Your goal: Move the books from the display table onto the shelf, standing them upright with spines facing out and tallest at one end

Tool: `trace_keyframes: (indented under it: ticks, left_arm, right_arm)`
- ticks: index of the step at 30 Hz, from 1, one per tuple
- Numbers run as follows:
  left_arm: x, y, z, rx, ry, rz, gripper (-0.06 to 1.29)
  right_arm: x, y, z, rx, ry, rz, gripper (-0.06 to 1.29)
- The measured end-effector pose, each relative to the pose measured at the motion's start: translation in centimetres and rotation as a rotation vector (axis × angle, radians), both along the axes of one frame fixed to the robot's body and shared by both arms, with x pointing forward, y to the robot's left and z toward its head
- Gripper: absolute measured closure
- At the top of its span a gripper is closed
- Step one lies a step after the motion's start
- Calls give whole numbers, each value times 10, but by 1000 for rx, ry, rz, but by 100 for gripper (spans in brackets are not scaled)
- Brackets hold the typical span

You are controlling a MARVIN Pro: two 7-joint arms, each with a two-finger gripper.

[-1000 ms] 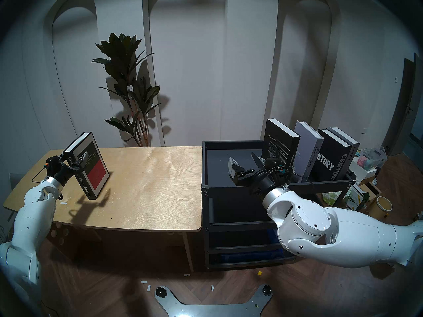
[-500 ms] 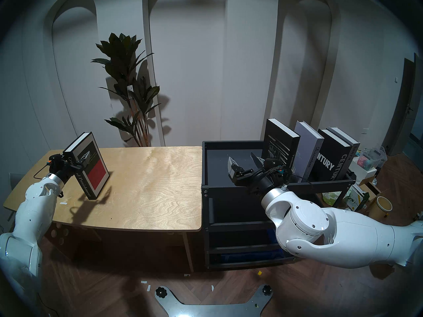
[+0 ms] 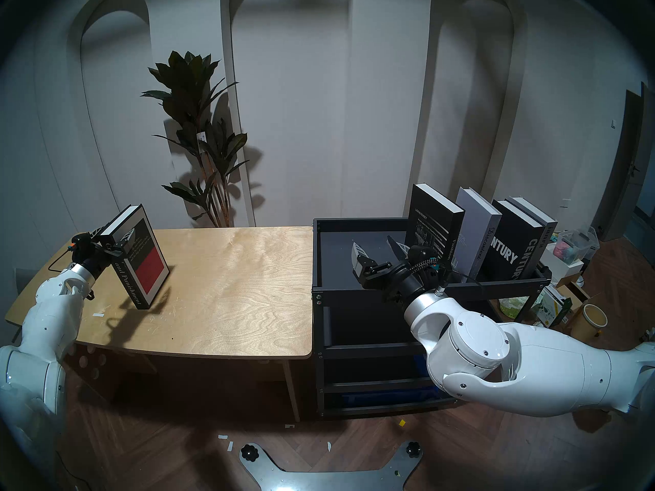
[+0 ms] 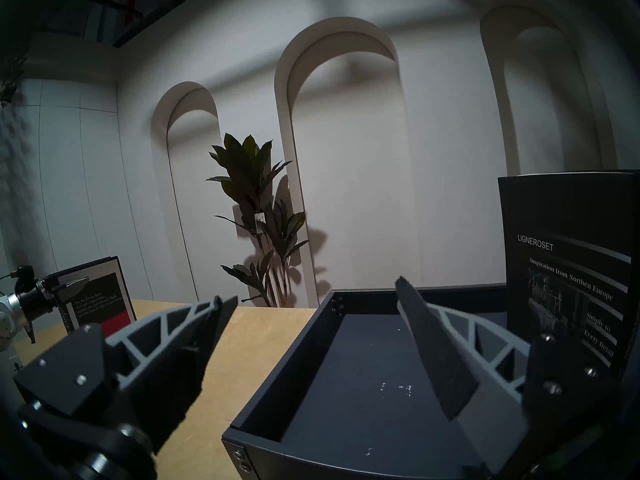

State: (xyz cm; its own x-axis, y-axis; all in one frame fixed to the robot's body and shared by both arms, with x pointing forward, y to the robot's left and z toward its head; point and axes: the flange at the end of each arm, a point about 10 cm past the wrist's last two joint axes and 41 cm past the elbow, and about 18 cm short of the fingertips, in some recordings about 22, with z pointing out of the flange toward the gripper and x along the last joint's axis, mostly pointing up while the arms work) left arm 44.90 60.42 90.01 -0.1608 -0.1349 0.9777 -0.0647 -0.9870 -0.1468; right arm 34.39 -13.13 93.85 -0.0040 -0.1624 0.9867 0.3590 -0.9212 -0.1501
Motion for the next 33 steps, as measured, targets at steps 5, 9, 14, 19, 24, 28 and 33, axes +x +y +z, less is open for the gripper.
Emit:
trace_keyframes:
  ticks: [5, 9, 14, 19, 24, 28, 33]
  left_arm:
    - [2, 0, 3, 5, -12, -19, -2]
    - [3, -3, 2, 1, -18, -42, -2]
    - [5, -9, 1, -13, -22, -88, 69]
    - [11, -15, 8, -35, -55, -111, 69]
    - [24, -22, 38, -32, -131, -132, 69]
    - [37, -30, 70, -22, -216, -146, 69]
    - [55, -51, 106, -27, -316, -180, 69]
  right_arm:
    - [-3, -3, 2, -1, -6, -1, 3]
    - [-6, -6, 3, 0, -11, -7, 2]
    - [-11, -9, 5, 3, -16, -17, 2]
    - [-15, -8, 1, 2, -10, -14, 2]
    - [-22, 2, -9, 1, 15, 13, 2]
    - [-27, 12, -22, -14, 43, 42, 2]
    - [-30, 23, -34, -34, 65, 71, 3]
